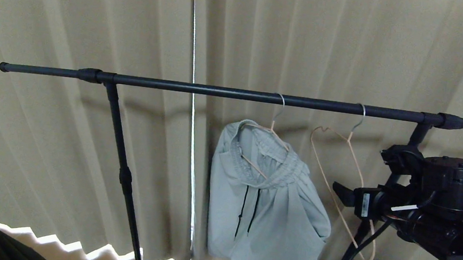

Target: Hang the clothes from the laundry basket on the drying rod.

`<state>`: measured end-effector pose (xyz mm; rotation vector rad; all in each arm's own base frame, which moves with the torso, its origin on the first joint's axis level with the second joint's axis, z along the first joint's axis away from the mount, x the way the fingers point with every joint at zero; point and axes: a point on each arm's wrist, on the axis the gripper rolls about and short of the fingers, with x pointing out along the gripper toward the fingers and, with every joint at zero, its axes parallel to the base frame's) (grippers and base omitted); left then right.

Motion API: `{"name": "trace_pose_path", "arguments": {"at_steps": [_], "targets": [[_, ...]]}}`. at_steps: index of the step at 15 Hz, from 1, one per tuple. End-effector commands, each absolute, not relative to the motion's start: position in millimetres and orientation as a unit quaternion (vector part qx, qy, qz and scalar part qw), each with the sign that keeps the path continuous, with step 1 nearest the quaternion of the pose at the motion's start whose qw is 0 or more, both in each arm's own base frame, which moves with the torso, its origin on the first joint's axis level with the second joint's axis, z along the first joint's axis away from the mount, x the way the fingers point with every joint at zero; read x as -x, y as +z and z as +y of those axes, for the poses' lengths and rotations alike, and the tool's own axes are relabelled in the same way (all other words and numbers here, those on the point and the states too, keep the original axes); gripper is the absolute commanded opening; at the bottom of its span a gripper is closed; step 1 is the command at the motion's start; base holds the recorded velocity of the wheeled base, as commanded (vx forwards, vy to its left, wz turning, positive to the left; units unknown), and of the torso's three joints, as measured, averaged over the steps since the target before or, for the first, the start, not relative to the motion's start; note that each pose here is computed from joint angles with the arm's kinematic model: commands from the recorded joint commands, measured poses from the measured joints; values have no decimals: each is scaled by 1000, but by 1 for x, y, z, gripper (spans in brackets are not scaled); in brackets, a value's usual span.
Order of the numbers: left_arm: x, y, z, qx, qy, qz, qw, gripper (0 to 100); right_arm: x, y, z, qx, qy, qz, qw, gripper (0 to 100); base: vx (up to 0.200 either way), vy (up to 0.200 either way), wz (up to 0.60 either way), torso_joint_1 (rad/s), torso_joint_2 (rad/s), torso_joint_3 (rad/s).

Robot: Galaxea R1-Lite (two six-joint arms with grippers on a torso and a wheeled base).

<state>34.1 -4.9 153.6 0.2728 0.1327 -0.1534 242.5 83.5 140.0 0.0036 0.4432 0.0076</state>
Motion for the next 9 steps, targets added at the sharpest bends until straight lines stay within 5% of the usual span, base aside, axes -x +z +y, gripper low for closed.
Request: {"name": "trace_pose_path", "arguments": {"at_steps": [1, 4, 5, 9], "targets": [[-33, 154, -5, -136, -78, 63, 986, 0, -256, 131, 89, 4, 1, 234, 972, 100, 0, 0, 0, 0, 0, 0], [-33, 155, -5, -135, -78, 60, 986, 0, -256, 129, 88, 5, 1, 238, 971, 100, 0, 0, 0, 0, 0, 0], [-33, 155, -5, -135, -78, 60, 986, 0, -256, 130, 88, 5, 0, 237, 971, 0, 0, 0, 0, 0, 0, 0], [-33, 156, -5, -135, -78, 57, 986, 0, -250, 135, 82, 3, -5, 242, 970, 0, 0, 0, 0, 0, 0, 0]]}}
